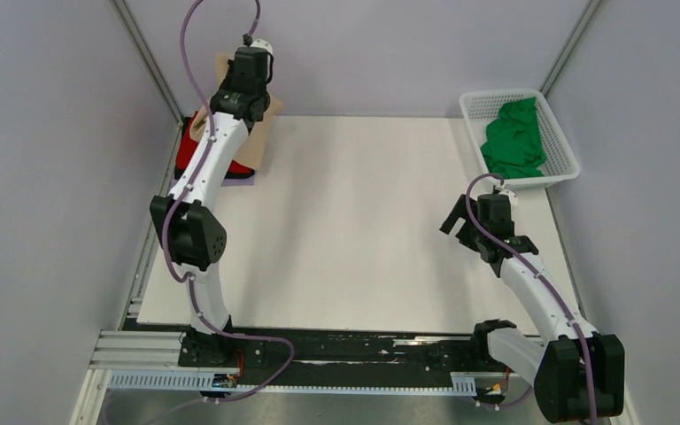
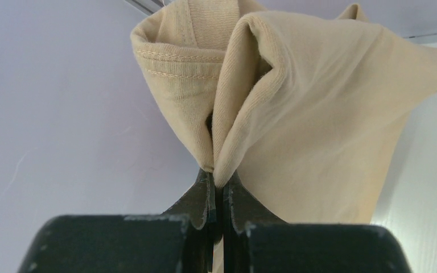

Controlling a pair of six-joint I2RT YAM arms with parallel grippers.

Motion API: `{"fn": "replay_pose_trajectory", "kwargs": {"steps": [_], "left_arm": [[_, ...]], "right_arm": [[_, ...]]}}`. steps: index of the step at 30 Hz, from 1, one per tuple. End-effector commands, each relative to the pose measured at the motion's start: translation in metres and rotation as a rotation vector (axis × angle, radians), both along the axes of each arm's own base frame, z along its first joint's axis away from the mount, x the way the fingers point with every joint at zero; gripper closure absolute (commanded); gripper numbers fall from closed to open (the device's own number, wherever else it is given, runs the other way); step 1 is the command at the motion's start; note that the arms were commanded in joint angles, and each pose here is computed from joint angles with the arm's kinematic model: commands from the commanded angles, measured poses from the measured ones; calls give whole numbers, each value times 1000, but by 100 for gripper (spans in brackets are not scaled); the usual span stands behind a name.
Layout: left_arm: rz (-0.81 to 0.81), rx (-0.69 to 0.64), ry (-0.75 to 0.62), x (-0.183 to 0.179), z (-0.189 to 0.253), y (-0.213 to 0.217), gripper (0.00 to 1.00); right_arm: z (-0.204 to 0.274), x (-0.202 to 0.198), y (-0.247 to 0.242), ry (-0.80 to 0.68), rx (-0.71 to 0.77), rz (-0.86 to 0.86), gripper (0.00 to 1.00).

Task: Fold and stack the t-shirts
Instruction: Put the neatly folded tshirt into the corner of the board with the left arm

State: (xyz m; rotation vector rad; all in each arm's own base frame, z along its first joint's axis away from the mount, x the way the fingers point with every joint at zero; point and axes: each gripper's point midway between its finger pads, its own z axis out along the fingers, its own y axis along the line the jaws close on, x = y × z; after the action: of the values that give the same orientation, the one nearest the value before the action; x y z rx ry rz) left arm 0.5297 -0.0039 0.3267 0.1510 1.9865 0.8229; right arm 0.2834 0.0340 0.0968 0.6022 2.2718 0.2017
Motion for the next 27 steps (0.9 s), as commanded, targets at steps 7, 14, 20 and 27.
{"fn": "replay_pose_trajectory", "kwargs": {"steps": [7, 14, 20, 27], "left_arm": [[17, -31, -93, 13, 25, 42, 100], [18, -5, -27, 49, -16, 75, 100], [-35, -19, -53, 88, -47, 93, 99], [72, -44, -115, 114, -67, 151, 92]], "right_arm": [[-11, -1, -11, 63, -52, -28, 0], [-10, -4, -15, 77, -64, -49, 0], [-6, -4, -19, 85, -84, -61, 0], [-5, -7, -23, 106, -94, -88, 0]]}}
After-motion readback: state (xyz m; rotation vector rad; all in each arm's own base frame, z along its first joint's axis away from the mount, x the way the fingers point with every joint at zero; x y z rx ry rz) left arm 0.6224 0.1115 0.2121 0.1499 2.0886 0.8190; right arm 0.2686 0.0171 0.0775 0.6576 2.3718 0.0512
